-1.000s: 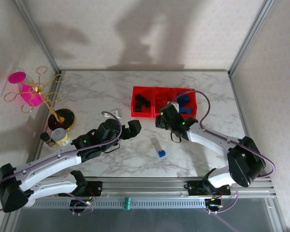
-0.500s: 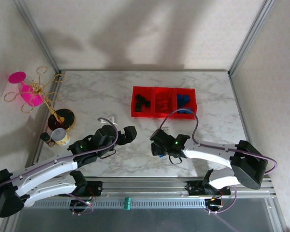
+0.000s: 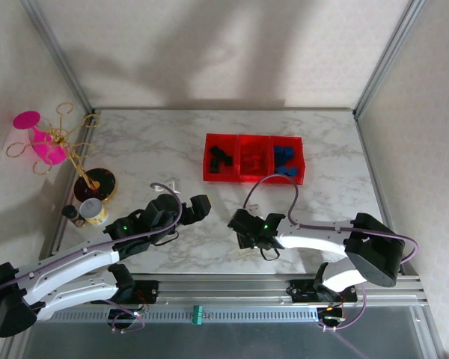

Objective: Sort the legos into containers by color
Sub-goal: Pick up the lego from the bottom-center of the table.

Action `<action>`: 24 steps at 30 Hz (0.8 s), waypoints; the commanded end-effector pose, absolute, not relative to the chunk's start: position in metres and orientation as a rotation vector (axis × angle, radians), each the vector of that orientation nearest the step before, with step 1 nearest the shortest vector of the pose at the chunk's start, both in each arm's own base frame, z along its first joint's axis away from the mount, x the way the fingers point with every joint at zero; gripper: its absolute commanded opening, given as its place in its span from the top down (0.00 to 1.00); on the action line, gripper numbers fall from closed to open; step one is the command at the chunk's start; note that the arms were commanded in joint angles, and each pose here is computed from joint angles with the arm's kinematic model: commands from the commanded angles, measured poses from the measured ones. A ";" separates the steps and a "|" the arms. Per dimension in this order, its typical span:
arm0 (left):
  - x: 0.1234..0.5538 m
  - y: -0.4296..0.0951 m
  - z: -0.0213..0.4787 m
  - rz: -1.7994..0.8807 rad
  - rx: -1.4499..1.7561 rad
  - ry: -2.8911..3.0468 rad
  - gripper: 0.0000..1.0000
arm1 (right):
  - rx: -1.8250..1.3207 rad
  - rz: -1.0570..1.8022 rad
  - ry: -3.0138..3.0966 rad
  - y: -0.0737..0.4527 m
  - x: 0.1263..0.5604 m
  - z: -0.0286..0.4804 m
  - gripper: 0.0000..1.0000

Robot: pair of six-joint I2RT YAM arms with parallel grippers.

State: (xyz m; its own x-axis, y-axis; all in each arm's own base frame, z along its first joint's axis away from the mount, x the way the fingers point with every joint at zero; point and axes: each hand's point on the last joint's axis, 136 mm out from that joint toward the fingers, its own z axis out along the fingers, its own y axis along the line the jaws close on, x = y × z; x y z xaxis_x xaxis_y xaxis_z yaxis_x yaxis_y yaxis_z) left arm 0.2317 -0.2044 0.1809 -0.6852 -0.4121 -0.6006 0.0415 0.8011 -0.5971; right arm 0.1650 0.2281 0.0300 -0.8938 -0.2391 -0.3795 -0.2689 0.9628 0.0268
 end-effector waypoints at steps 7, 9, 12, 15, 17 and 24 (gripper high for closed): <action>0.232 -0.198 0.175 -0.703 -0.291 2.229 0.00 | -0.367 0.032 2.719 0.222 0.168 0.024 0.56; 0.232 -0.198 0.175 -0.707 -0.293 2.226 0.00 | -0.366 0.035 2.713 0.223 0.169 0.025 0.59; 0.232 -0.197 0.177 -0.711 -0.293 2.220 0.00 | -0.357 0.038 2.704 0.223 0.170 0.028 0.60; 0.232 -0.197 0.180 -0.710 -0.299 2.215 0.00 | -0.350 0.034 2.693 0.224 0.173 0.035 0.63; 0.233 -0.198 0.181 -0.716 -0.297 2.210 0.00 | -0.343 0.040 2.674 0.224 0.176 0.041 0.64; 0.237 -0.204 0.198 -0.749 -0.287 2.175 0.00 | -0.211 0.080 2.584 0.215 0.206 0.078 0.64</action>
